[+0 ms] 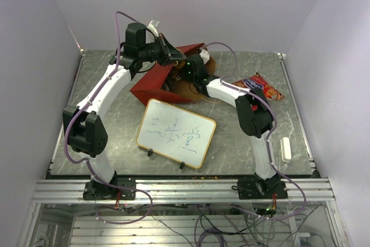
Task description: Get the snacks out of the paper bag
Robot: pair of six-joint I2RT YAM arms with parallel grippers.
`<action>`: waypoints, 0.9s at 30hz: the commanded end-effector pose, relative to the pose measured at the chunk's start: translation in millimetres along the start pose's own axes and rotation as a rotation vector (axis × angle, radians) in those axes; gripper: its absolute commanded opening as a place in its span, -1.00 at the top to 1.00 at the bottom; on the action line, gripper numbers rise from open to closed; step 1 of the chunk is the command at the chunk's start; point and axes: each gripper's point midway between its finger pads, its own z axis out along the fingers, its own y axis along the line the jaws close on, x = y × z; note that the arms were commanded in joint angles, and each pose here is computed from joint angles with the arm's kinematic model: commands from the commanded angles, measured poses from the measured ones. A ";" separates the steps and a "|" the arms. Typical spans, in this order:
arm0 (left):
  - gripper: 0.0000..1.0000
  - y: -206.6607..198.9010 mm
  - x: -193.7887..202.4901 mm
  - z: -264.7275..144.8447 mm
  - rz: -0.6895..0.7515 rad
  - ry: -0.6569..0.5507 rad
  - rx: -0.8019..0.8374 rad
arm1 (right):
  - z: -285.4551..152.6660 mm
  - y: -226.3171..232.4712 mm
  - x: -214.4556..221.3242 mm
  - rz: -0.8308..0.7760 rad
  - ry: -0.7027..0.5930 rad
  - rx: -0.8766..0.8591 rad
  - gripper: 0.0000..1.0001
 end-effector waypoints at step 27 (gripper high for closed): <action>0.86 8.3 -19.7 -20.6 0.100 -0.037 -0.066 | -297.9 -168.0 -93.7 -0.272 -0.056 0.421 1.00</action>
